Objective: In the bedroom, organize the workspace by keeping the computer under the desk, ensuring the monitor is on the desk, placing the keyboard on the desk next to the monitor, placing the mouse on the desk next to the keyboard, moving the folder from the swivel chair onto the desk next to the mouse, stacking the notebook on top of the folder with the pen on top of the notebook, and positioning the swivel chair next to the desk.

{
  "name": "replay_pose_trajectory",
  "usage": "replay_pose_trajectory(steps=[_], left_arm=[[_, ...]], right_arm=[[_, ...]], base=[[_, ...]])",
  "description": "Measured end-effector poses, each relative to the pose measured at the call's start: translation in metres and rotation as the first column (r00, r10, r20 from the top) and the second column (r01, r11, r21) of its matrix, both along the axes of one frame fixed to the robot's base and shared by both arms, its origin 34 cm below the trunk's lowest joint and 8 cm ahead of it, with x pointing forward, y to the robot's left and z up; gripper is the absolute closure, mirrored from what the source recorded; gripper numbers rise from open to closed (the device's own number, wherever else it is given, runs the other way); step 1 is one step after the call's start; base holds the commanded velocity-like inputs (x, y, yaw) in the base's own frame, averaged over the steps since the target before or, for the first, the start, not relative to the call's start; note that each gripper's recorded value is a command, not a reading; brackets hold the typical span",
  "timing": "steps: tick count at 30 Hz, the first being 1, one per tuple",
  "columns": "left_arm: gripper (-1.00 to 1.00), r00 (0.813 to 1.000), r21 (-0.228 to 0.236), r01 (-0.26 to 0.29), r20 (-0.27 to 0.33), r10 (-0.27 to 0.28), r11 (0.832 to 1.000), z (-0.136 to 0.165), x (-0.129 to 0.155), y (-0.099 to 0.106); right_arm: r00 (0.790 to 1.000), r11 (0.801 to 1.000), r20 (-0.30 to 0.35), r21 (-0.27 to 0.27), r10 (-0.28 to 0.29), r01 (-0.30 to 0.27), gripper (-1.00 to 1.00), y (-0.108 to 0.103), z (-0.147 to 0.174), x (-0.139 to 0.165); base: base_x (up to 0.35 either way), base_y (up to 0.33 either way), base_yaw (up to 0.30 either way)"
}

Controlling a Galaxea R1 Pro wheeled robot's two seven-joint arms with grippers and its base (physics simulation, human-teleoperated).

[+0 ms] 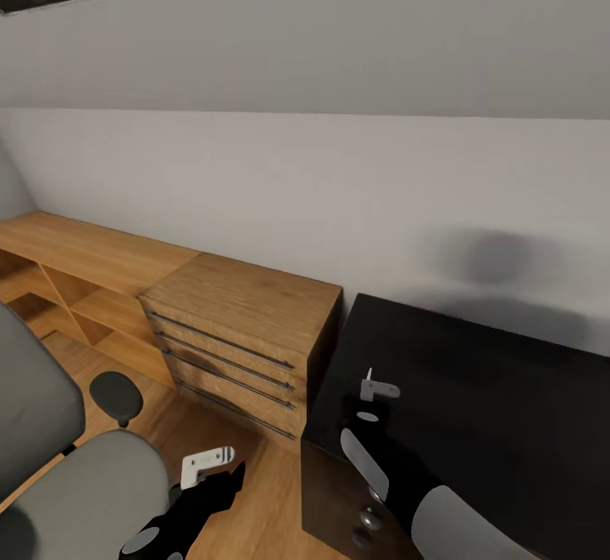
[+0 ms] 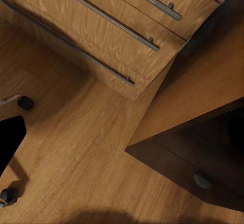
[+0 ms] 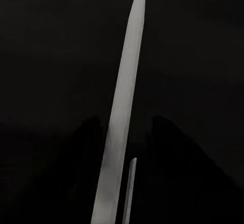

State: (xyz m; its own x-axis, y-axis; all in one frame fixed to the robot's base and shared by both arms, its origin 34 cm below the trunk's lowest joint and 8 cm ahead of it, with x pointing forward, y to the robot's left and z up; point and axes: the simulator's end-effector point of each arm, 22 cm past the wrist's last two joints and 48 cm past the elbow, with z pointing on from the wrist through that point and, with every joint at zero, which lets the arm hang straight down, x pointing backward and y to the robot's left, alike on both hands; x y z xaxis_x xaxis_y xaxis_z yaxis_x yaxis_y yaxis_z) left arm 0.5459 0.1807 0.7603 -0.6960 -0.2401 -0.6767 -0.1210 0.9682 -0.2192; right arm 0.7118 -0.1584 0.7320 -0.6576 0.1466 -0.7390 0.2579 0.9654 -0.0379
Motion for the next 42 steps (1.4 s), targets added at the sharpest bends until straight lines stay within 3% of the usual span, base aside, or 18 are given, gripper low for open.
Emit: replay_pose_trajectory(steps=[31,42], left_arm=[[-1.0,1.0,0.002,-0.001,0.0,0.001,1.0,0.0,0.0,0.001],[-1.0,1.0,0.002,0.0,-0.002,0.0,1.0,0.016,-0.001,0.001]], right_arm=[[1.0,1.0,0.006,-0.001,-0.002,0.002,1.0,-0.001,0.003,0.002],[1.0,1.0,0.017,0.003,-0.002,0.002,1.0,0.0,0.024,0.004]], base=[[0.0,0.0,0.0],[-0.035,0.0,0.0]])
